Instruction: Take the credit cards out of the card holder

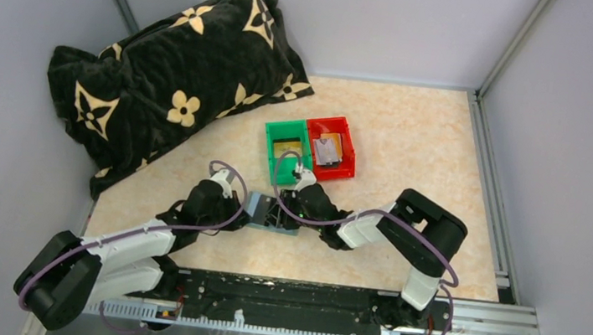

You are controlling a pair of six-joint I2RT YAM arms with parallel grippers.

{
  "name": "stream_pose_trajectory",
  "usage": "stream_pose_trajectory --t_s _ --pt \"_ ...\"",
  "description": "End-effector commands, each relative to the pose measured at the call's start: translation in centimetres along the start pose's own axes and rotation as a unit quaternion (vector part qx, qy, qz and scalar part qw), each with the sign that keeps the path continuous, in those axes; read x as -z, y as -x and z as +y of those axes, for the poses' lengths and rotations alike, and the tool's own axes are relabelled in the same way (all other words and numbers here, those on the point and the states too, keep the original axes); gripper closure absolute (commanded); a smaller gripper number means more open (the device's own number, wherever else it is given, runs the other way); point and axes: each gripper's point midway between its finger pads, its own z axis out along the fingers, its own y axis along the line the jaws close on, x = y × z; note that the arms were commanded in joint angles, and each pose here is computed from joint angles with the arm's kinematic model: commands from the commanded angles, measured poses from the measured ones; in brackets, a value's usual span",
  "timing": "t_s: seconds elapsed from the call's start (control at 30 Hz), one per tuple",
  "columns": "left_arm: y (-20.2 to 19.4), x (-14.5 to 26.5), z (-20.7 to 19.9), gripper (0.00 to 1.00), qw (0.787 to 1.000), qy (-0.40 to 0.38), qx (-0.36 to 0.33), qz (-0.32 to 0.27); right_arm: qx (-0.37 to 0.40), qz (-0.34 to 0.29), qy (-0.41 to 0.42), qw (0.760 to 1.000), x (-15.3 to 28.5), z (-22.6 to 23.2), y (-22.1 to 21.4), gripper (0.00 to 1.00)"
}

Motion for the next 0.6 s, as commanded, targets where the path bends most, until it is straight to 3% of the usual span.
stream_pose_trajectory --t_s 0.0,0.2,0.4,0.5,0.57 --pt "-0.8 -0.1 0.2 1.0 1.0 -0.001 0.004 0.015 -0.002 -0.026 0.038 0.999 -1.0 2.0 1.9 0.65" --pt "-0.7 -0.1 0.0 1.0 1.0 -0.004 0.005 0.016 -0.012 -0.032 0.053 0.998 -0.9 2.2 2.3 0.88" --pt "-0.1 0.1 -0.2 1.0 1.0 -0.004 0.004 0.003 -0.008 -0.044 0.039 0.998 0.4 1.7 3.4 1.0" --pt "0.6 0.4 -0.2 0.85 1.0 -0.003 0.002 -0.014 -0.007 -0.051 0.027 0.998 1.5 0.8 4.0 1.0" --pt "1.2 0.7 -0.5 0.68 1.0 -0.007 -0.001 -0.025 0.001 -0.065 0.026 0.998 2.8 1.0 5.2 1.0"
